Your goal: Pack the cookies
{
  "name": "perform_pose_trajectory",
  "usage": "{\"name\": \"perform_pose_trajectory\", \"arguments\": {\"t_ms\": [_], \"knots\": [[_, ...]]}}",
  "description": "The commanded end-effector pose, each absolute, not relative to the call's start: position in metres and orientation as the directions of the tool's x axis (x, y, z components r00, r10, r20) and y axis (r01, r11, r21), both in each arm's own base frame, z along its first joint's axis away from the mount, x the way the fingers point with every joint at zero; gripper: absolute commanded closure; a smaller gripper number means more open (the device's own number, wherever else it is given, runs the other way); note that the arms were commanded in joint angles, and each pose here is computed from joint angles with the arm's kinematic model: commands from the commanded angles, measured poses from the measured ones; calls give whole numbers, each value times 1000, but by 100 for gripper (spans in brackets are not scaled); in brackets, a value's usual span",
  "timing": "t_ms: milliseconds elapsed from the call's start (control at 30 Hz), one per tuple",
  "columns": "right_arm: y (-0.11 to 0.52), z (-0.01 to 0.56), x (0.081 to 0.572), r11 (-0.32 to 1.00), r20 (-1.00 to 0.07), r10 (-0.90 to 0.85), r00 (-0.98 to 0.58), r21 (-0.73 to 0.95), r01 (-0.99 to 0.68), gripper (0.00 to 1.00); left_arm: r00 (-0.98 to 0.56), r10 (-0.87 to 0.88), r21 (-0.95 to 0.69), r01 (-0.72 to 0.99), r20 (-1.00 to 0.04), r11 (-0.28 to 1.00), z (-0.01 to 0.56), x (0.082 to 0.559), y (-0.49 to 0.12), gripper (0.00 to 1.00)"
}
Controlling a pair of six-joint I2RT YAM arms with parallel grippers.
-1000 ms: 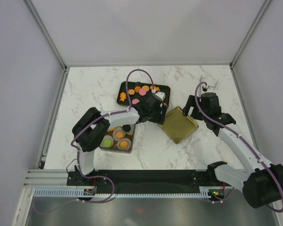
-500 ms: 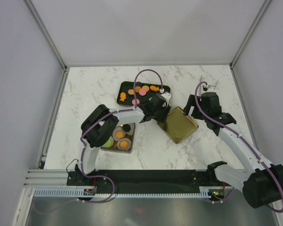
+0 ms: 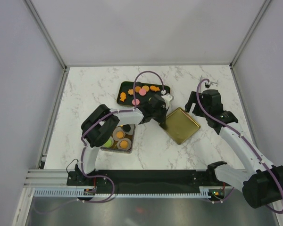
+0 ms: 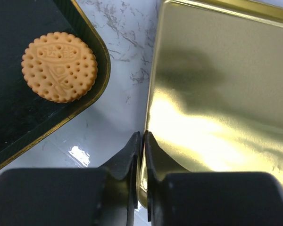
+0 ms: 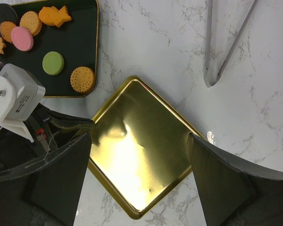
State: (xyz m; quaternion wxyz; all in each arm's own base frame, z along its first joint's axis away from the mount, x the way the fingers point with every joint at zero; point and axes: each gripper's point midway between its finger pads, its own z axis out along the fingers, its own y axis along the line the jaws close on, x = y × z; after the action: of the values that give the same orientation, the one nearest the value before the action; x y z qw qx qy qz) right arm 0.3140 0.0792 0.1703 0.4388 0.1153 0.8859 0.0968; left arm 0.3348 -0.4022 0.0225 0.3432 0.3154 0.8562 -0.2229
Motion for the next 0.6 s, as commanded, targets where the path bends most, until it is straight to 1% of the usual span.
{"name": "perform_pose_trajectory", "arguments": {"t_ms": [0, 67, 167, 267, 367, 400, 433, 567], "knots": [[75, 193, 324, 952, -788, 303, -536, 277, 131, 9, -573, 423, -213, 736, -702, 643, 9, 312, -404, 90], [75, 195, 325, 952, -788, 304, -535, 277, 133, 9, -574, 417, -225, 738, -705, 636, 14, 308, -404, 97], [76, 202, 326, 951, -789, 307, -532, 283, 128, 9, -593, 400, -262, 732, -699, 629, 20, 297, -404, 98], [78, 215, 326, 950, -794, 306, -526, 291, 114, 9, -628, 337, -319, 699, -701, 640, 37, 288, -402, 98], [80, 229, 323, 949, -799, 302, -520, 301, 89, 9, -669, 249, -365, 635, -700, 681, 56, 284, -393, 98], [82, 232, 323, 949, -799, 300, -521, 303, 81, 8, -696, 219, -387, 600, -684, 700, 56, 280, -388, 98], [82, 234, 320, 951, -798, 292, -527, 301, 71, 8, -688, 182, -394, 590, -703, 705, 75, 281, -385, 98], [91, 243, 316, 948, -792, 278, -544, 319, 19, 8, -703, 71, -371, 455, -707, 810, 97, 289, -357, 98]]}}
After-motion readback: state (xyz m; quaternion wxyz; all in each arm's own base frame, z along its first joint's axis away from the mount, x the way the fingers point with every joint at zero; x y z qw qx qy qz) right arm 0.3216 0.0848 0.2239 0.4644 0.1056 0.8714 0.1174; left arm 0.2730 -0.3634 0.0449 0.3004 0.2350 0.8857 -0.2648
